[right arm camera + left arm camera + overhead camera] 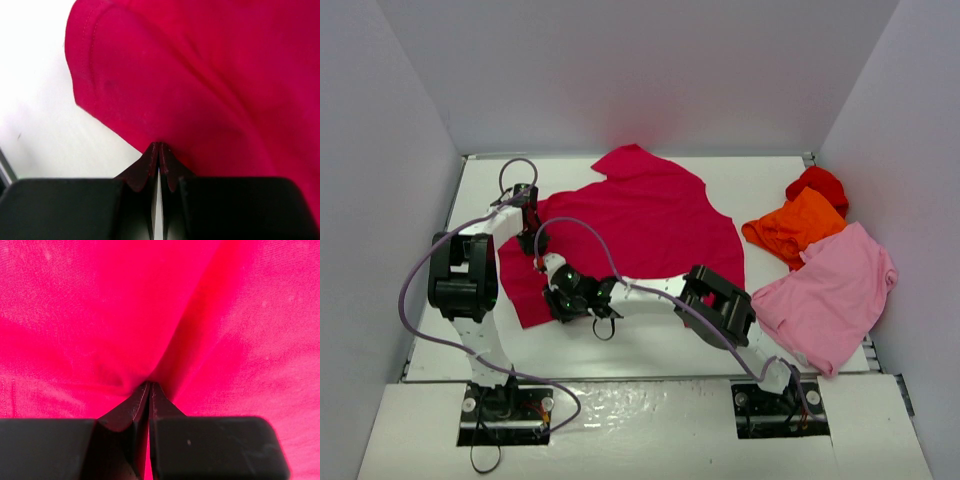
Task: Fold and stack the t-shirts
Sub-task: Flatten out the tshirt
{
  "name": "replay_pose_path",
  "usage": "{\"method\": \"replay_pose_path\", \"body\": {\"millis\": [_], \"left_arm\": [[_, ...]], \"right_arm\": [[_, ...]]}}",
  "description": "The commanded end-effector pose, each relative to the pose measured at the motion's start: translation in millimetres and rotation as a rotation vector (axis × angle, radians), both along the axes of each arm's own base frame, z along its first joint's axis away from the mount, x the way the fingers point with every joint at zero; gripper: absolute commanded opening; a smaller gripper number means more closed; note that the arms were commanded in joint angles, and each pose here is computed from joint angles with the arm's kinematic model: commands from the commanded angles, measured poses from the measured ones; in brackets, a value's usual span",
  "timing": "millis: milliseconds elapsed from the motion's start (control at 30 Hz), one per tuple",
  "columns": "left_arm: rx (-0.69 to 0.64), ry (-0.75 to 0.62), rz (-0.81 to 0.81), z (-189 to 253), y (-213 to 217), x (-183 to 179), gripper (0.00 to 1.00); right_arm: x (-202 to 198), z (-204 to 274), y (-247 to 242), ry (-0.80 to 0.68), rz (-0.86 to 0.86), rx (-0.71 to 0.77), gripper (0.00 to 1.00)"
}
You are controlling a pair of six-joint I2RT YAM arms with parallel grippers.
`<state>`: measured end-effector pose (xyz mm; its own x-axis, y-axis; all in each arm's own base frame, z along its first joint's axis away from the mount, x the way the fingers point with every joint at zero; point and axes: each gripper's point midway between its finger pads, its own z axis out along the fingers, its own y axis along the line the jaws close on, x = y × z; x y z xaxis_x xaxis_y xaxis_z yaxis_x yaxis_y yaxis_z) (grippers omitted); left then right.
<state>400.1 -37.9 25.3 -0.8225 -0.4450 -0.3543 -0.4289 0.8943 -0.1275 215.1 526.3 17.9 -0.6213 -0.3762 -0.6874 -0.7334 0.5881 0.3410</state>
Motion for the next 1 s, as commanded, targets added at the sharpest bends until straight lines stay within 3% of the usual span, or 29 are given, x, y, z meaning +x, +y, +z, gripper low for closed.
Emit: {"method": "replay_pose_path", "body": {"millis": [0, 467, 600, 733, 767, 867, 900, 933, 967], "left_arm": [[0.007, 0.015, -0.022, 0.1, -2.1, -0.4, 0.00], [0.003, 0.006, -0.025, -0.2, -2.7, 5.7, 0.00], [0.006, 0.007, -0.027, 0.8, -2.6, 3.1, 0.00], [0.042, -0.110, -0.016, 36.4, 1.7, 3.1, 0.00], [0.056, -0.173, -0.009, 52.9, 3.2, 5.8, 0.00], [0.072, -0.361, 0.014, 116.5, 7.6, 4.6, 0.06], [0.077, -0.384, 0.020, 129.5, 9.1, 1.8, 0.15], [0.088, -0.389, 0.032, 145.4, 12.2, -5.6, 0.23], [0.091, -0.401, 0.042, 155.3, 14.0, -9.1, 0.24]], "right_arm": [[-30.2, 46.1, -8.7, -0.011, 0.028, 0.026, 0.00], [-101.4, 71.6, -13.3, 0.056, 0.090, 0.062, 0.00], [-73.5, 64.3, -21.6, -0.037, 0.020, -0.004, 0.00], [18.0, 74.1, -61.4, -0.079, -0.207, -0.035, 0.00], [40.5, 80.7, -74.9, -0.077, -0.263, -0.027, 0.04], [105.5, 108.1, -123.3, -0.141, -0.424, -0.032, 0.55], [115.6, 117.2, -133.0, -0.167, -0.448, -0.040, 0.59], [148.4, 127.3, -166.6, -0.220, -0.556, -0.081, 0.73], [156.2, 129.0, -182.2, -0.227, -0.590, -0.122, 0.71]]}}
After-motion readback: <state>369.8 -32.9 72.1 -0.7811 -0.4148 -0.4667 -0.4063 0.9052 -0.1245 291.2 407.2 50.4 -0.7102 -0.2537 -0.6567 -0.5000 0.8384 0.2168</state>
